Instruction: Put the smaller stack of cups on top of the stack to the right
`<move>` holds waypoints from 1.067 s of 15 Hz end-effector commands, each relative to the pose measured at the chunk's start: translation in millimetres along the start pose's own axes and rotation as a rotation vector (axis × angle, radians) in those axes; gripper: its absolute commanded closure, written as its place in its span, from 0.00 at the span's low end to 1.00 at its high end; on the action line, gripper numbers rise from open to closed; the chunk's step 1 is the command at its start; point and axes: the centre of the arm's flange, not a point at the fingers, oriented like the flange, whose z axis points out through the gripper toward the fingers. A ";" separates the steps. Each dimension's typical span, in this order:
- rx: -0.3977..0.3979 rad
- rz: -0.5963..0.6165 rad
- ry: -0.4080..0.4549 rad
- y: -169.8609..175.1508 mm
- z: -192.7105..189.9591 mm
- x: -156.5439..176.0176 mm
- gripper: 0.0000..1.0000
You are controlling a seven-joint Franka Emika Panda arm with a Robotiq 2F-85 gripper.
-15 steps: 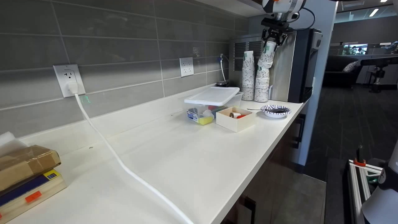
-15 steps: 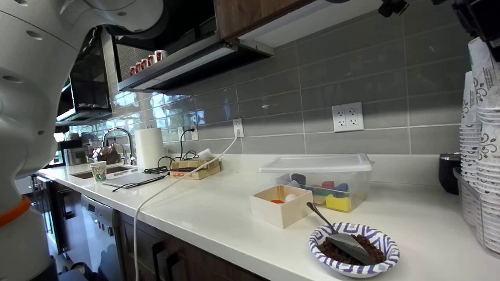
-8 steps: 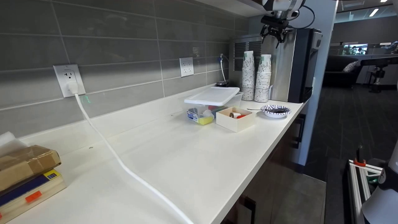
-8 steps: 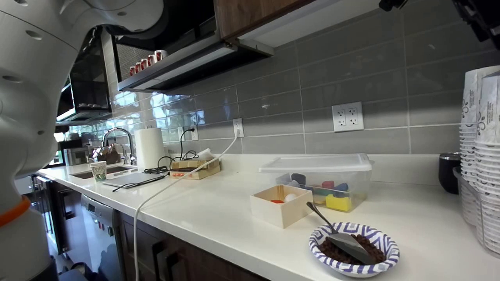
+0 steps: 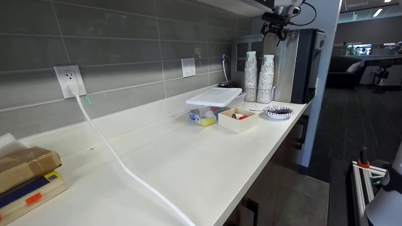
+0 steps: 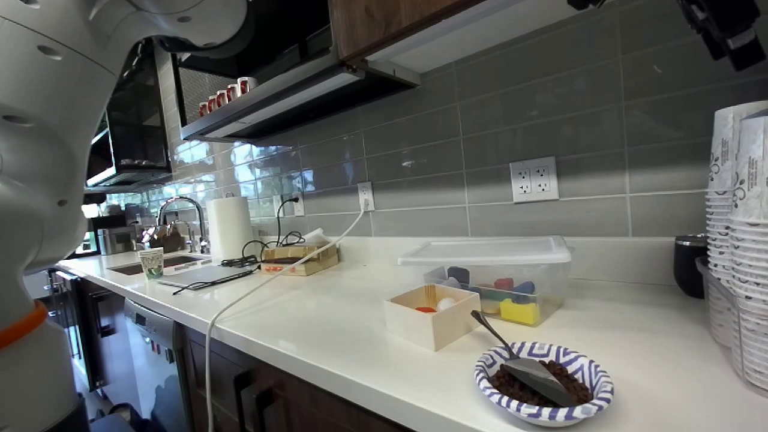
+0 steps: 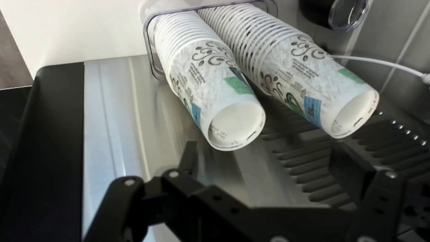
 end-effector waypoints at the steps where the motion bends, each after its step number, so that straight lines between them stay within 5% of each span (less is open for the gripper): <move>1: 0.019 -0.012 -0.048 10.5 -26.2 -18.0 0.00; 16: -0.063 -0.360 -0.135 44.2 -82.0 -168.1 0.00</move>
